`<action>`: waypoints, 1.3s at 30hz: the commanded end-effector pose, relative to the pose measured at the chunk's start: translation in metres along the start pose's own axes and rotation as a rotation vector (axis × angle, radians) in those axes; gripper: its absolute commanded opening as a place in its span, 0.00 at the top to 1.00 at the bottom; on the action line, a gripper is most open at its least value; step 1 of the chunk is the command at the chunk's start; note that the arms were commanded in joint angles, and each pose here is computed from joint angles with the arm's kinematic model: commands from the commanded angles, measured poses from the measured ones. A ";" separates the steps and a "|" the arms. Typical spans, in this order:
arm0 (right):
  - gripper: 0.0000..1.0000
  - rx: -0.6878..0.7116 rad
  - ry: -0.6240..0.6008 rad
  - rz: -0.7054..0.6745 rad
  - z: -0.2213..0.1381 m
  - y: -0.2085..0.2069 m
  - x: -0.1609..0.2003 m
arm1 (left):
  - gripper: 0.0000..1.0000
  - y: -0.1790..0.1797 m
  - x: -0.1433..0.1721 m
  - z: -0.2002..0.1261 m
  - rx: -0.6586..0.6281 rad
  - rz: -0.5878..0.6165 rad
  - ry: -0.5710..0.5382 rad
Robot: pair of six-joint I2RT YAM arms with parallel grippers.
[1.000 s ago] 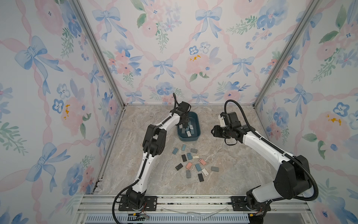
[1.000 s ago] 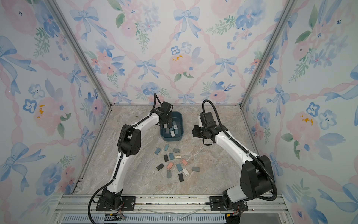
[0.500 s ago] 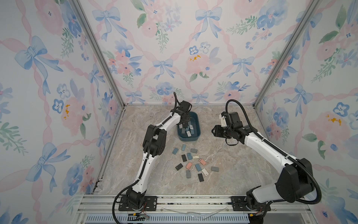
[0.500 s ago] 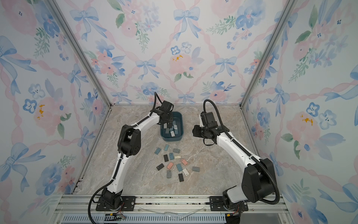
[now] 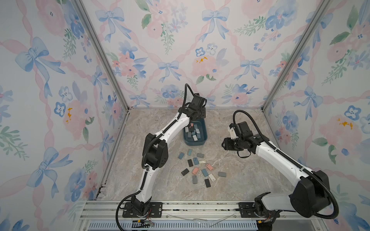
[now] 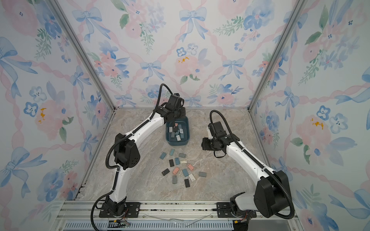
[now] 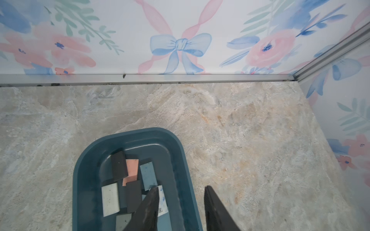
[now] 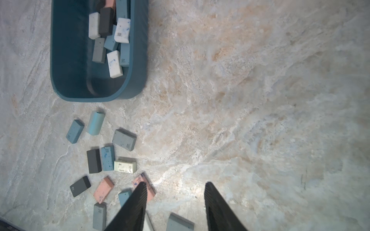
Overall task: Put the eraser in the storage box
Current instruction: Place the eraser in the storage box, then pick up the eraser from the center of the board.
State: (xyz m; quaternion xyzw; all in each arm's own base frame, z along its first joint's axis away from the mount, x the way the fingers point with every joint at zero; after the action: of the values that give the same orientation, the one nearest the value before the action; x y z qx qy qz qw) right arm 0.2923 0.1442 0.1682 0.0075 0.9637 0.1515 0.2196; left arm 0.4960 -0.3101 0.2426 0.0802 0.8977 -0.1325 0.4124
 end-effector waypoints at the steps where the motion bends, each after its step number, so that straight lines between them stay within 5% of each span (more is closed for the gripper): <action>1: 0.49 0.059 0.109 -0.048 0.000 -0.008 0.037 | 0.60 -0.007 -0.006 -0.033 -0.007 0.067 -0.031; 19: 0.27 0.205 0.155 0.079 0.028 -0.012 0.124 | 0.56 0.023 0.032 -0.119 -0.035 0.022 -0.122; 39: 0.23 0.283 0.236 0.042 0.059 -0.010 0.150 | 0.56 0.043 0.061 -0.138 -0.068 -0.009 -0.107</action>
State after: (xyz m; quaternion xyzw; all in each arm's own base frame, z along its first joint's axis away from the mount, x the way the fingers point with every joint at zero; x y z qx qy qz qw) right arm 0.1868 0.1673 0.0606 0.0395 0.9930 0.0373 0.1045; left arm 0.3702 -0.2319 0.2644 0.0695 0.8861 -0.1047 0.4461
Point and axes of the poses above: each gripper's point midway between its finger pads, its own z axis out along the fingers, its own y axis along the line the jaws close on, x = y × z, the point moved 3 cm from there along -z, back along the fingers, and after that the axes turned 5 degrees about z, right-handed, at the moved point
